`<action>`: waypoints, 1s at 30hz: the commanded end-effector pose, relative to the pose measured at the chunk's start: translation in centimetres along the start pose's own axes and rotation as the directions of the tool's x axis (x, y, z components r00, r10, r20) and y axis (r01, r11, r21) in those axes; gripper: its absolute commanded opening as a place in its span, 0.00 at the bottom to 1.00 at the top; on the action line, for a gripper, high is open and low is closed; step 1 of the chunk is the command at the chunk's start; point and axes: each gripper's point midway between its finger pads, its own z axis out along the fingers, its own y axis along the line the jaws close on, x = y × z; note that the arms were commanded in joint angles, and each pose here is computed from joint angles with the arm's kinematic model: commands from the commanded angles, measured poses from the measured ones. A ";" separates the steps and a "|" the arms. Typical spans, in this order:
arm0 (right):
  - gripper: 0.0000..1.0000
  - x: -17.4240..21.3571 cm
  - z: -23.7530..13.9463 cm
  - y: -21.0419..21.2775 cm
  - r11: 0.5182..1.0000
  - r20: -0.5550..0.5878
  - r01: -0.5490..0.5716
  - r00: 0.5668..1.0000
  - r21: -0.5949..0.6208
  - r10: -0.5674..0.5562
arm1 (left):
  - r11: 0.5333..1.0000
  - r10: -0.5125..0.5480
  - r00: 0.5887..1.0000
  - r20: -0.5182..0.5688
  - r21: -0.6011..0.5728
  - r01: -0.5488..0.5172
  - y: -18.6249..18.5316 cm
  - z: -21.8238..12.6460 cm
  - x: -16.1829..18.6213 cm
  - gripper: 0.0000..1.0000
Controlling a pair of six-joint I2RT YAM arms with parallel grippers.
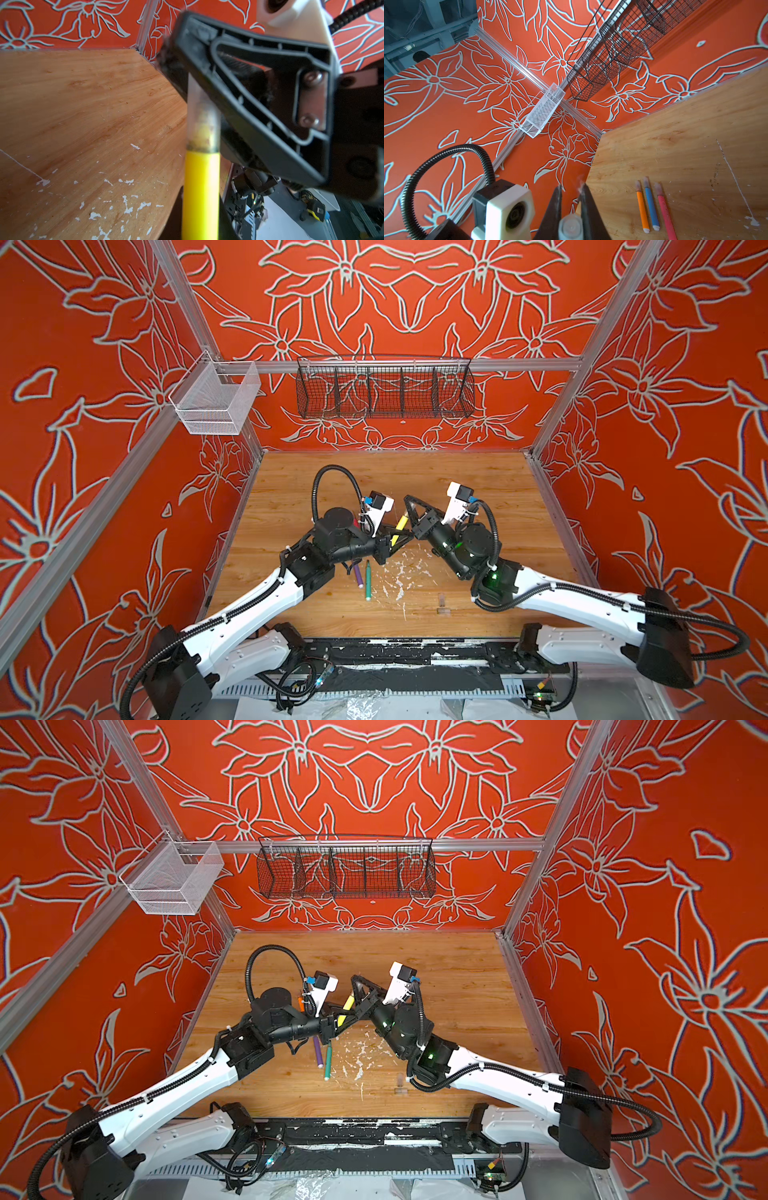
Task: Insert the pens into the pen caps
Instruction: 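Push the cap down onto the yellow marker with the right gripper, then open the right gripper and withdraw it while the left gripper lowers the yellow marker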
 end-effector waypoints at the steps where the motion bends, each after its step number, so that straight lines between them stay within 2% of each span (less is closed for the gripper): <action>1: 0.00 15.9 -5.9 1.6 0.985 -0.584 -0.007 0.806 -0.171 -0.095 | 0.983 0.068 0.913 0.401 -0.185 0.008 2.4 -3.4 -12.3 0.00; 4: 0.00 15.2 -6.0 1.4 0.987 -0.571 0.019 0.814 -0.161 -0.109 | 0.978 0.090 0.922 0.376 -0.209 -0.010 2.6 -3.5 -11.9 0.00; 7: 0.00 12.7 -6.1 1.4 0.984 -0.527 0.116 0.832 -0.136 -0.171 | 0.969 0.086 0.930 0.358 -0.246 0.005 3.5 -3.6 -10.9 0.00; 9: 0.09 10.5 -6.1 0.8 0.976 -0.501 0.199 0.838 -0.088 -0.216 | 0.959 0.052 0.936 0.349 -0.278 0.050 4.7 -3.6 -9.9 0.00; 12: 0.31 6.3 -5.9 -0.7 0.959 -0.442 0.285 0.860 0.001 -0.255 | 0.941 -0.007 0.949 0.315 -0.320 0.114 6.4 -3.4 -7.7 0.00; 13: 0.36 5.0 -5.9 -1.3 0.953 -0.427 0.300 0.866 0.032 -0.258 | 0.931 -0.033 0.951 0.306 -0.337 0.141 7.1 -3.4 -6.8 0.00; 17: 0.49 -0.6 -6.5 -4.8 0.925 -0.369 0.340 0.892 0.169 -0.261 | 0.835 -0.153 0.950 0.274 -0.477 0.272 11.2 -3.8 -2.6 0.00; 19: 0.53 -3.0 -7.2 -6.8 0.886 -0.340 0.386 0.894 0.258 -0.290 | 0.768 -0.208 0.945 0.252 -0.556 0.317 13.2 -4.1 -0.4 0.00; 21: 0.55 -4.8 -8.2 -9.2 0.827 -0.329 0.439 0.885 0.351 -0.330 | 0.693 -0.264 0.937 0.228 -0.632 0.349 15.1 -4.3 1.6 0.00; 25: 0.59 -6.8 -9.9 -13.9 0.705 -0.333 0.500 0.865 0.503 -0.376 | 0.587 -0.361 0.922 0.143 -0.733 0.344 17.9 -3.5 5.4 0.00; 28: 0.60 -8.2 -10.9 -17.5 0.617 -0.313 0.497 0.867 0.610 -0.388 | 0.521 -0.418 0.904 0.083 -0.793 0.314 19.6 -2.9 7.8 0.00; 30: 0.59 -9.0 -11.5 -19.5 0.560 -0.301 0.490 0.866 0.668 -0.398 | 0.504 -0.432 0.901 0.037 -0.818 0.276 20.5 -2.5 9.0 0.00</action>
